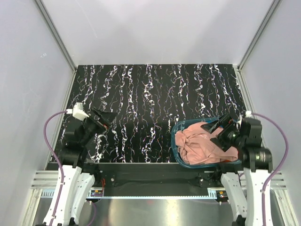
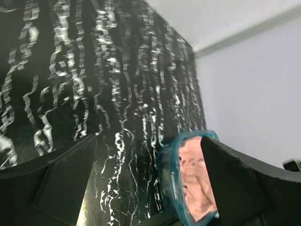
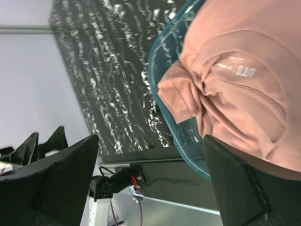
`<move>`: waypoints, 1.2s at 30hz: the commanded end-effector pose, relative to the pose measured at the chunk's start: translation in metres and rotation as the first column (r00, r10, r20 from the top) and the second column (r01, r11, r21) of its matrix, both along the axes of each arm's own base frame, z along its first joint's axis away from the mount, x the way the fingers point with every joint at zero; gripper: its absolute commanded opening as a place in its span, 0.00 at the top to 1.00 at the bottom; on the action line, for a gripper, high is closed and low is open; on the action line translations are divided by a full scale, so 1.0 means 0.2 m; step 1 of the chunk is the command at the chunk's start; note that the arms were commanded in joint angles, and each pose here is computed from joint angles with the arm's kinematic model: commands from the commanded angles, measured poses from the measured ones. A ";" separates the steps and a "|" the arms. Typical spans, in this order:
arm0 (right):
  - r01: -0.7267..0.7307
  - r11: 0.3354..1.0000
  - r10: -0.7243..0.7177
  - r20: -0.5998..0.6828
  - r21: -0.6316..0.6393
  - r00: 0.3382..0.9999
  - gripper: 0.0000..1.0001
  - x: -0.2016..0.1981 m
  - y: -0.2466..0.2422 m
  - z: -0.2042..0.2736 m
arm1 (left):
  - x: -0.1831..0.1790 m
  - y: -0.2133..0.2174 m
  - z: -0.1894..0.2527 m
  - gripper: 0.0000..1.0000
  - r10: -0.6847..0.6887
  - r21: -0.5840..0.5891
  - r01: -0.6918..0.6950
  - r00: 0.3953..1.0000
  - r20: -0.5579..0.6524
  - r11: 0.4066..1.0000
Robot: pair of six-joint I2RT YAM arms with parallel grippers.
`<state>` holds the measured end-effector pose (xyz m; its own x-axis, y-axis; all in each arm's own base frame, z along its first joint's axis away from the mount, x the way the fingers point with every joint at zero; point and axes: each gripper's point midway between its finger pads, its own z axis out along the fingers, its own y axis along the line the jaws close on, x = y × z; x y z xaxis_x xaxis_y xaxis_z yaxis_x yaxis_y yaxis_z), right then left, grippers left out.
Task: Fold and stack the t-shirts
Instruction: Grab the tshirt from the pile
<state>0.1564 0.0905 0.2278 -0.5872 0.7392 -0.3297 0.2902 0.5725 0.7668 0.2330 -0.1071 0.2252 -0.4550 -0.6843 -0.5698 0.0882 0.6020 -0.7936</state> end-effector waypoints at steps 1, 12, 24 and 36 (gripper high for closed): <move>0.052 0.995 -0.063 -0.124 -0.090 0.990 0.00 0.01 -0.09 0.00 | 0.01 0.12 0.00 0.01 0.176 0.001 -0.177 0.980 -0.093 0.984; -0.138 0.982 0.059 -0.488 -0.128 0.871 0.21 0.07 -0.10 -0.22 | -0.05 -0.05 -0.07 0.01 -0.017 -0.149 -0.017 0.974 -0.226 0.989; -0.169 0.929 -0.080 -0.623 -0.330 0.778 0.32 -0.03 -0.27 -0.45 | -0.07 -0.04 -0.15 0.01 -0.024 -0.140 -0.022 0.948 -0.318 0.990; -0.188 0.880 -0.143 -0.621 -0.437 0.771 0.43 0.03 -0.33 -0.49 | -0.10 -0.10 -0.11 0.26 -0.145 -0.103 0.118 0.939 -0.311 0.988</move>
